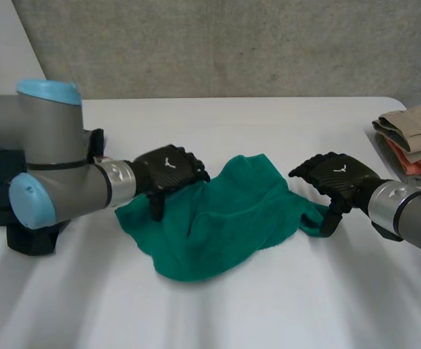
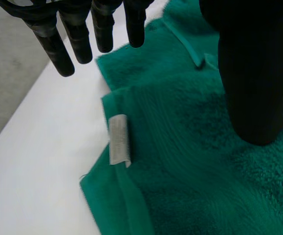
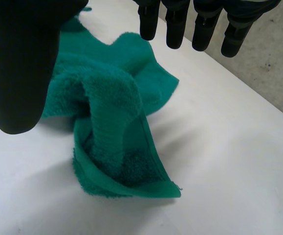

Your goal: Fold the laundry.

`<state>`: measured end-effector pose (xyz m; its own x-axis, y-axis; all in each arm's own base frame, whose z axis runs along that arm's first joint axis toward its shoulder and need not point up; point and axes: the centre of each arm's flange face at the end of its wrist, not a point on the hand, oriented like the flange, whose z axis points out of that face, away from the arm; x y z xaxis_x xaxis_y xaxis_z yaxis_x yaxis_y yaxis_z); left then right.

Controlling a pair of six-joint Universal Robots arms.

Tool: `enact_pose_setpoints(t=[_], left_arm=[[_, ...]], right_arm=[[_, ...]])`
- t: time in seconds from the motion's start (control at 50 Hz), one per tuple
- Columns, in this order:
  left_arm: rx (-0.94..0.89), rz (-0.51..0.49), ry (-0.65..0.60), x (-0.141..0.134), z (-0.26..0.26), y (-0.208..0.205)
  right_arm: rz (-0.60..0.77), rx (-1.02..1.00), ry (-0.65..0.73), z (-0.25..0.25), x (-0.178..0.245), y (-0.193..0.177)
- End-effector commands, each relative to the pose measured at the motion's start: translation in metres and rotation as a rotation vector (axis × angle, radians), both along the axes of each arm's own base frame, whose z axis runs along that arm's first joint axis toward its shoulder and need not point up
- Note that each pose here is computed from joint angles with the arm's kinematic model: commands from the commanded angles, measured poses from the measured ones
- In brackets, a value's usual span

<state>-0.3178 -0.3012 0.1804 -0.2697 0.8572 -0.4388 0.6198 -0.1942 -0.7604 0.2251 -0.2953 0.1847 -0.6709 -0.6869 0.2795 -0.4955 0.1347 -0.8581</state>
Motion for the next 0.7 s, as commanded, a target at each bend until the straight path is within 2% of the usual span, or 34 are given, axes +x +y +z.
enact_pose_setpoints(t=[0.02,0.2,0.36,0.48,0.58,0.6,0.66,0.7], left_arm=[[-0.008,-0.035,-0.042,-0.006,-0.020,0.004],[-0.069,0.058,-0.060,-0.002,-0.024,-0.005],[-0.227,0.137,-0.038,-0.001,-0.025,-0.024],[-0.348,0.211,0.017,-0.002,-0.011,-0.044],[-0.502,0.242,0.113,-0.009,0.016,-0.065],[-0.591,0.273,0.170,-0.011,0.035,-0.076],[-0.747,0.366,0.288,-0.009,0.074,-0.092],[-0.894,0.510,0.468,0.001,0.122,-0.103]], right_arm=[[-0.002,-0.033,0.068,-0.001,0.000,-0.020],[0.056,0.066,0.098,0.007,0.008,-0.041],[0.115,0.227,0.092,-0.022,0.020,-0.065],[0.158,0.266,0.131,-0.043,0.032,-0.065],[0.093,-0.076,0.090,-0.005,0.048,-0.100],[0.017,-0.214,0.029,0.020,0.050,-0.114],[-0.095,-0.455,-0.116,0.068,0.051,-0.132],[-0.150,-0.699,-0.294,0.116,0.050,-0.139]])
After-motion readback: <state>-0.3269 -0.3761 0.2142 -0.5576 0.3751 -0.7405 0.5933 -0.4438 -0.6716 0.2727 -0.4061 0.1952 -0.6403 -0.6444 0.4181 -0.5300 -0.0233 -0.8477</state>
